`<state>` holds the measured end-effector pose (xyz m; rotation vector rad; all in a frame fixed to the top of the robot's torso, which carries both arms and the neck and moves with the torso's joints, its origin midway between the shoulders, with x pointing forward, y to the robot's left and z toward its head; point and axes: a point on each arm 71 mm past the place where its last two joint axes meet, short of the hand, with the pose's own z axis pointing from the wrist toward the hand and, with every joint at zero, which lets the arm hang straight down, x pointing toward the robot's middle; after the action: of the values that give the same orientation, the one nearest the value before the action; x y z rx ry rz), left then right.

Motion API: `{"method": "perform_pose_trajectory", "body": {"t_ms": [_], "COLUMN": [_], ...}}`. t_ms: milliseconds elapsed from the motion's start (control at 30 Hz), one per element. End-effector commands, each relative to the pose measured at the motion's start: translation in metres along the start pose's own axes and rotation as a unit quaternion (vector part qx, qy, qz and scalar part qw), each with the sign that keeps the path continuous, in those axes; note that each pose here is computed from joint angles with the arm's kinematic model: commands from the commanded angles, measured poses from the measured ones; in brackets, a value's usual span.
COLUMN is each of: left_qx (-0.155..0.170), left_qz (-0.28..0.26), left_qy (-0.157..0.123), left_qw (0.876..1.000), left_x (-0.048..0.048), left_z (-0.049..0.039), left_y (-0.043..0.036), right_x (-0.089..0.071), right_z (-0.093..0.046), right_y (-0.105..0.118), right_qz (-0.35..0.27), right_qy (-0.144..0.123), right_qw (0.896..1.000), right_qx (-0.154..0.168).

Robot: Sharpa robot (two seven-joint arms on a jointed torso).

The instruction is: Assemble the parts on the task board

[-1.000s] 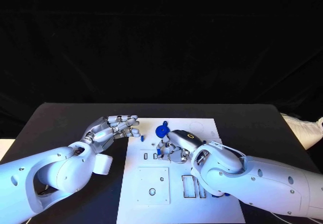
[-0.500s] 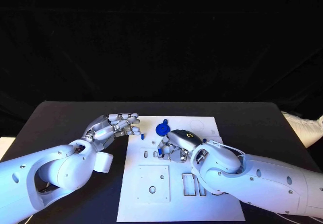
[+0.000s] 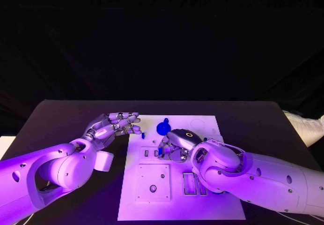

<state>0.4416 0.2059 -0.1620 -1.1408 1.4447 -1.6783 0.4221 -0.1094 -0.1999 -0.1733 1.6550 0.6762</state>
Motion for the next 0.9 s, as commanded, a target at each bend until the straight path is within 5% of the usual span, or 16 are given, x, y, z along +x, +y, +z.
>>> {"method": "perform_pose_trajectory", "body": {"t_ms": [33,467,900], "left_qx": [0.003,0.003,0.001], "left_qz": [-0.003,-0.003,-0.003], "left_qy": [0.011,0.01,0.011], "left_qw": [1.0,1.0,1.0], "left_x": [0.0025,0.0018,0.0017], "left_z": [0.0,-0.0002,-0.0003], "left_y": [-0.0007,-0.0007,-0.0005], "right_x": [0.0115,0.0122,0.0087], "right_z": [-0.0025,-0.0042,-0.0044], "right_y": [-0.0043,-0.0039,-0.0042], "right_qz": [-0.024,-0.028,-0.014], "right_qy": [0.043,0.042,0.008], "right_qw": [0.999,0.998,0.999], "right_qx": [0.018,0.025,0.036]}}
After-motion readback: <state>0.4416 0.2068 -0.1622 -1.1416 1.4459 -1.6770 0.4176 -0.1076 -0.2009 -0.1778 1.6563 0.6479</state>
